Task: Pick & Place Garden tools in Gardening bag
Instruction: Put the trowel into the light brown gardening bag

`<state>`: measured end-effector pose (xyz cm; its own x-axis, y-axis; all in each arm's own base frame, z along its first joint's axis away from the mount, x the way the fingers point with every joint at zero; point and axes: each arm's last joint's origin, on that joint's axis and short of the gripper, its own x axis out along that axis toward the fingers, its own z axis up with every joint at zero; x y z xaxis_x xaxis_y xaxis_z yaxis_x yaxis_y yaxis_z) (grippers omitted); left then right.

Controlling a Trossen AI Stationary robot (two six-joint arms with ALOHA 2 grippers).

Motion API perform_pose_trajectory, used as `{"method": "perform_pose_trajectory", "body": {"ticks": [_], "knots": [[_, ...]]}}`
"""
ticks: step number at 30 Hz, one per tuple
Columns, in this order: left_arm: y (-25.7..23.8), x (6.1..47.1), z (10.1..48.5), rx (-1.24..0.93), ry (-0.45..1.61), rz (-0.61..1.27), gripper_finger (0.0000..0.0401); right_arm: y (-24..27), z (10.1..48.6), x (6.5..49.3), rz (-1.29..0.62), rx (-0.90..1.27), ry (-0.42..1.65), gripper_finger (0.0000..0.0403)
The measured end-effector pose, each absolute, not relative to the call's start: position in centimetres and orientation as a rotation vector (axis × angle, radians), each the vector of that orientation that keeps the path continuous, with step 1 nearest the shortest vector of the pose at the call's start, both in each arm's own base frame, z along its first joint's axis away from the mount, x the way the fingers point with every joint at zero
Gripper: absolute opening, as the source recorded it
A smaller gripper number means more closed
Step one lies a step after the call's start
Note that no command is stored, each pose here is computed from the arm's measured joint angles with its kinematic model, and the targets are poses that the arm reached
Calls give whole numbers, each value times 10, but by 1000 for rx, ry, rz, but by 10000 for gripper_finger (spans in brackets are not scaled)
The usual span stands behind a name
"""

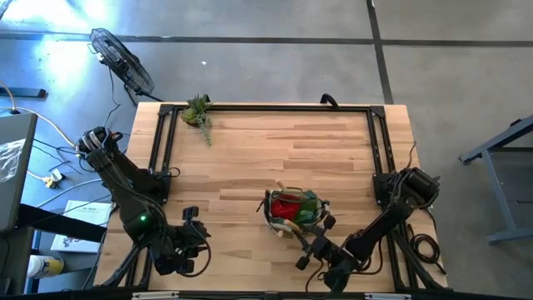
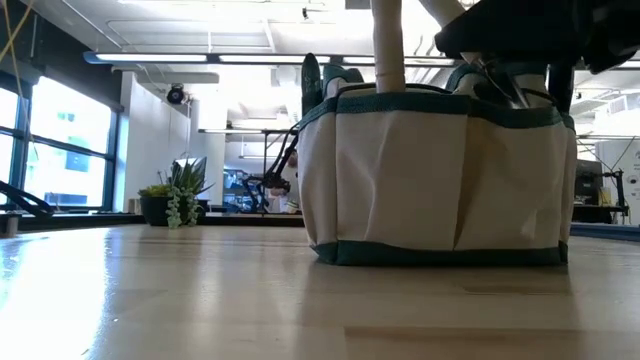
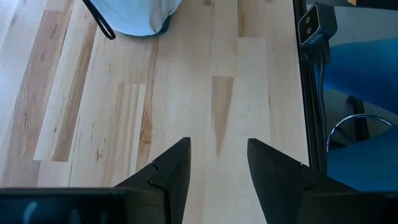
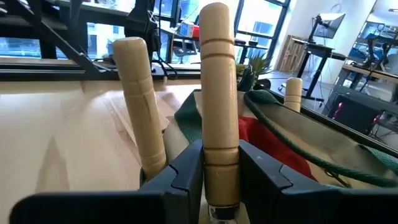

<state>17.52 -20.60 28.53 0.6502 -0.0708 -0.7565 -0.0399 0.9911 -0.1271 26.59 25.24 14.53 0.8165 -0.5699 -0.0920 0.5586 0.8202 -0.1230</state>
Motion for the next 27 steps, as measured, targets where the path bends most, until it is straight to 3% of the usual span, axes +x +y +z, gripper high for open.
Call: {"method": "perform_pose_trajectory", "body": {"ticks": [14, 27], "knots": [[-206, 175, 285, -137, 864, -18, 152, 276, 150, 237, -627, -208, 69, 74], [-206, 175, 285, -138, 866, -20, 152, 274, 144, 235, -585, -125, 75, 77]]}}
